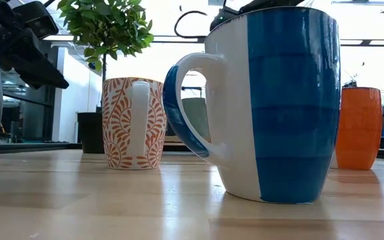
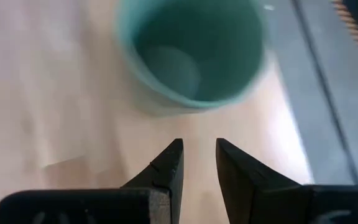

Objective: Place coffee mugs
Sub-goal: Put the light green mug on the shelf

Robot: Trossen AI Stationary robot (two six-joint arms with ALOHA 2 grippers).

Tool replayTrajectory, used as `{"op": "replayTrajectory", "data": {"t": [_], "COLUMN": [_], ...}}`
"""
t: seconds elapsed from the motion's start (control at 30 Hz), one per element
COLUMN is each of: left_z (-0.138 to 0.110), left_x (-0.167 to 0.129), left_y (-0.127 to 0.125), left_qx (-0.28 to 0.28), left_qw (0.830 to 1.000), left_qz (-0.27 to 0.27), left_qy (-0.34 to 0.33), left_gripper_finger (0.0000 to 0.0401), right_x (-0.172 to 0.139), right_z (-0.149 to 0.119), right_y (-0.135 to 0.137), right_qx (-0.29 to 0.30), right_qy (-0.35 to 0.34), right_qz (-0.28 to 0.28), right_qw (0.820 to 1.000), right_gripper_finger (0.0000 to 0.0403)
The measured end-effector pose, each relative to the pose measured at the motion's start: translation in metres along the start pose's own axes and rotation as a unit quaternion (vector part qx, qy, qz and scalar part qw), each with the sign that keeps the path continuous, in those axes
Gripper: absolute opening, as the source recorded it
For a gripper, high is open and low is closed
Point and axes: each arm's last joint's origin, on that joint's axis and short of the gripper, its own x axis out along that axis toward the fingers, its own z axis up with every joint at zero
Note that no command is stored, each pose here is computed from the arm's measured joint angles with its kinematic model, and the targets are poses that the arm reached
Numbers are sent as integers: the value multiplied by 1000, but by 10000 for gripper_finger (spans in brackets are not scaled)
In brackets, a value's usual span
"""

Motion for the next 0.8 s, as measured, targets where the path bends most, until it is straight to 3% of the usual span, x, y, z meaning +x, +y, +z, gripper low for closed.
{"op": "replayTrajectory", "data": {"t": [0.23,0.8], "left_z": [0,0], "left_x": [0,0], "left_y": [0,0], "left_qx": [0,1], "left_qw": [1000,1000], "left_qz": [0,1], "left_qy": [0,2], "left_gripper_finger": [110,110], "right_x": [1,29], "right_z": [7,12], "right_y": [-2,9], "right_qx": [17,23], "right_qy": [-34,-57], "right_qz": [-26,44], "right_qw": [999,997], "right_gripper_finger": [73,73]}}
